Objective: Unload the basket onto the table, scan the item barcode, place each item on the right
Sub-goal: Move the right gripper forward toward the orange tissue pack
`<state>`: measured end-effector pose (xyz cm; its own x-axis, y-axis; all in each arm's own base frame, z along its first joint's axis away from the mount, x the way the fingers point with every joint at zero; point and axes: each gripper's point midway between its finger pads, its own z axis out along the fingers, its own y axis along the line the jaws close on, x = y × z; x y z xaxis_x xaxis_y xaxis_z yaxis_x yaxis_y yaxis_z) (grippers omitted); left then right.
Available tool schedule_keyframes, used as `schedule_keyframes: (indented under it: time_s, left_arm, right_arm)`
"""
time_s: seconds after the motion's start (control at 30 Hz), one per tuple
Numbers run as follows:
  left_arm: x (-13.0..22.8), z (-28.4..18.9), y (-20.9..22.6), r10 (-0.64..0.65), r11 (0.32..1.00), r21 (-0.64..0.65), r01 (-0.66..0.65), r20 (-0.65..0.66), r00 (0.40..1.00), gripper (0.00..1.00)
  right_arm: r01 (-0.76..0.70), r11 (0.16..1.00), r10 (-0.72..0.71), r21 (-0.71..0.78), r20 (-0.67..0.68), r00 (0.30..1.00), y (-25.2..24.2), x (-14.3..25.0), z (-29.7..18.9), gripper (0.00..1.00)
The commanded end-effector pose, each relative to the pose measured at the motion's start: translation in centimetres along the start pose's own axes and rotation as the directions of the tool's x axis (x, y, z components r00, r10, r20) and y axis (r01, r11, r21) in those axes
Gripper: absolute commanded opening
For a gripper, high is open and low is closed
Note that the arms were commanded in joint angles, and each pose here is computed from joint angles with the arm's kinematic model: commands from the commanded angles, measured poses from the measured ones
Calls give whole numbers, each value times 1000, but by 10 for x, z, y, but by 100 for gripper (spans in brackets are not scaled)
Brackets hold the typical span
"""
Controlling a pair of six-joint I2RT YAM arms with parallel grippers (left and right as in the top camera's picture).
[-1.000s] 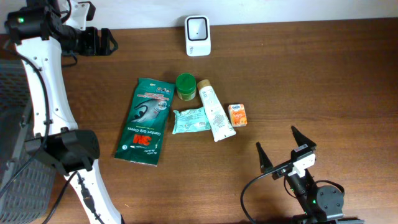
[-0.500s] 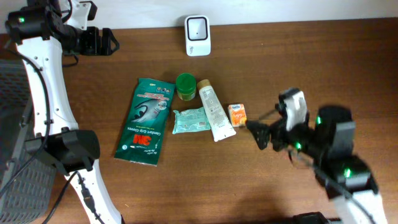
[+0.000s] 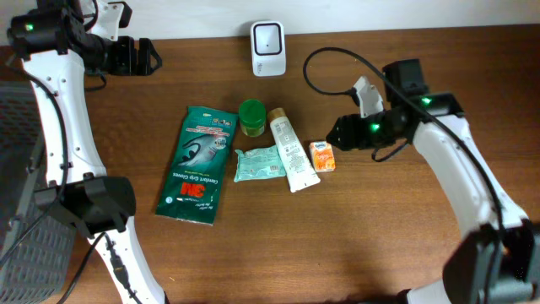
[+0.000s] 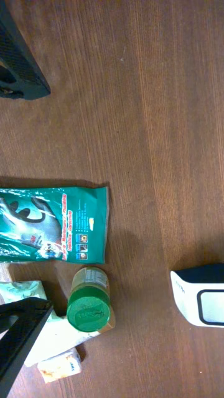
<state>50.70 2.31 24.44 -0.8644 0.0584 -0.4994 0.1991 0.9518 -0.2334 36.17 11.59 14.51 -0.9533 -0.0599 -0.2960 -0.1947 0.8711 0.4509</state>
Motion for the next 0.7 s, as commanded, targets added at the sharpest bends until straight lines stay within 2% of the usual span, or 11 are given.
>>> schedule_keyframes:
  time_s: [0.0, 0.03, 0.13, 0.2, 0.23, 0.33, 0.5, 0.67]
  left_arm:
    - [-3, -7, -4, 23, 1000, 7, -23, 18, 1000, 99]
    - [-3, -7, -4, 23, 1000, 7, -23, 18, 1000, 99]
    - [-3, -7, -4, 23, 1000, 7, -23, 18, 1000, 99]
    - [-3, -7, -4, 23, 1000, 7, -23, 18, 1000, 99]
    - [-3, -7, -4, 23, 1000, 7, -23, 18, 1000, 99]
    - [-3, -7, -4, 23, 1000, 7, -23, 18, 1000, 99]
    - [-3, -7, -4, 23, 1000, 7, -23, 18, 1000, 99]
    - [-3, -7, -4, 23, 1000, 7, -23, 18, 1000, 99]
  right_arm:
    - [-189, 982, 189, 9, -83, 979, -14, 3, 35, 46]
    - [-226, 974, 224, -9, -112, 968, -14, 5, 48, 40]
    - [-188, 981, 180, -48, -136, 974, 0, 3, 78, 32]
    - [-252, 967, 255, 40, -125, 959, -3, 3, 98, 25]
    - [-294, 951, 304, 95, -114, 946, -8, 4, 107, 25]
    - [-320, 939, 336, 126, -127, 933, -11, 10, 123, 23]
    - [-318, 932, 341, 176, -122, 932, -20, 13, 123, 24]
    - [-290, 879, 359, 380, -124, 925, -58, 32, 109, 24]
